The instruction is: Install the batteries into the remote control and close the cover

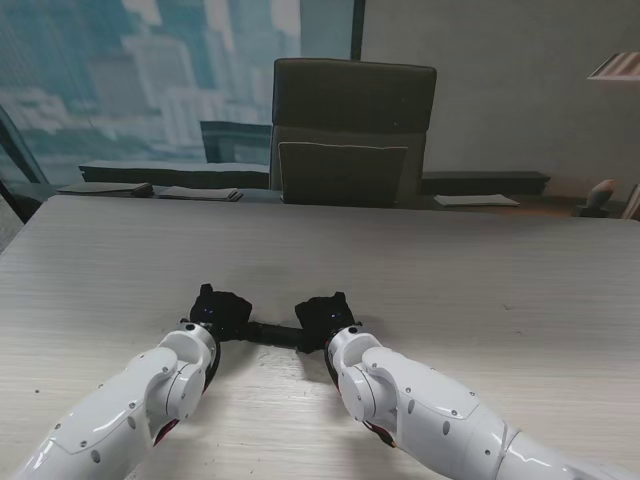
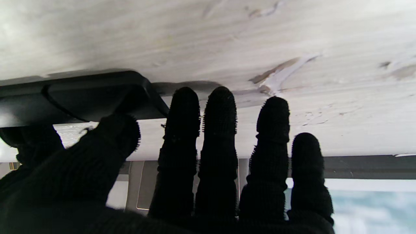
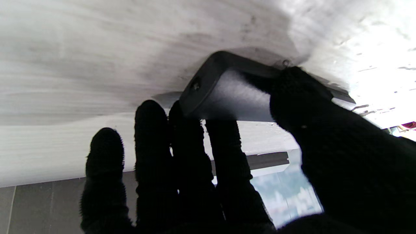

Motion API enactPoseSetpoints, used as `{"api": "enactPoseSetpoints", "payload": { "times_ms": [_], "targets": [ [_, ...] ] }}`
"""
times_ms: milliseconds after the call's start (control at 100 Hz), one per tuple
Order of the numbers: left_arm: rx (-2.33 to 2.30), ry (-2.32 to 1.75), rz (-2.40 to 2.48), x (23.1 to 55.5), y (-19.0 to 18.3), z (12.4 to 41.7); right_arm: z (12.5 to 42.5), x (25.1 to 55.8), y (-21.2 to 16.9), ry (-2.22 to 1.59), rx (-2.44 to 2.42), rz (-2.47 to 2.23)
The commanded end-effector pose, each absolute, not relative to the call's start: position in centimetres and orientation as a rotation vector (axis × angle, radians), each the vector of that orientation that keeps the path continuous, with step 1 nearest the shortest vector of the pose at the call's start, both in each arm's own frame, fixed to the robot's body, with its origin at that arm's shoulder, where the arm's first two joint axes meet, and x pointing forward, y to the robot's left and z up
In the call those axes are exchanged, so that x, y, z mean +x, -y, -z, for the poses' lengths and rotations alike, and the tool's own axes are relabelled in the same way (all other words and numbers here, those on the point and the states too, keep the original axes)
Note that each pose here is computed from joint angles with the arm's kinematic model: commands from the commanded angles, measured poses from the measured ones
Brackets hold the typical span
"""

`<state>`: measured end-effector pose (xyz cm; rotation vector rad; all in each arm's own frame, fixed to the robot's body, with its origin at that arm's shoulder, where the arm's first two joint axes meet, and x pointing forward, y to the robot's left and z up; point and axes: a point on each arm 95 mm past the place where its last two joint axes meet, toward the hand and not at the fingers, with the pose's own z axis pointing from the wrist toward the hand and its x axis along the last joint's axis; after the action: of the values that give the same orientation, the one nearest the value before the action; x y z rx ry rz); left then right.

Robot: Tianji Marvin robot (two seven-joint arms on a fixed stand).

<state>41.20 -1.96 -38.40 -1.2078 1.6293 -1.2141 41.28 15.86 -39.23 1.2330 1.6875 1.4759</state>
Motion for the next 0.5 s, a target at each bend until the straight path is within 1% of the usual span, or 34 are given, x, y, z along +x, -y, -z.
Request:
{"api": "enactPoseSetpoints", "payload": {
  "times_ms": [0, 240, 490],
  "targets": [
    [-1.235, -1.663, 1.183, 40.6, 1.9, 39.5, 42.1, 39.9, -14.8, -1.760, 1.287, -1.387],
    [-1.242, -1.681, 1.181, 40.5, 2.2, 39.6, 42.2, 39.8, -14.8, -1.757, 1.288, -1.386],
    [-1.250, -1.731, 1.206, 40.2, 3.4, 39.8, 42.1, 39.9, -14.9, -1.759, 1.287, -1.389]
  ]
}}
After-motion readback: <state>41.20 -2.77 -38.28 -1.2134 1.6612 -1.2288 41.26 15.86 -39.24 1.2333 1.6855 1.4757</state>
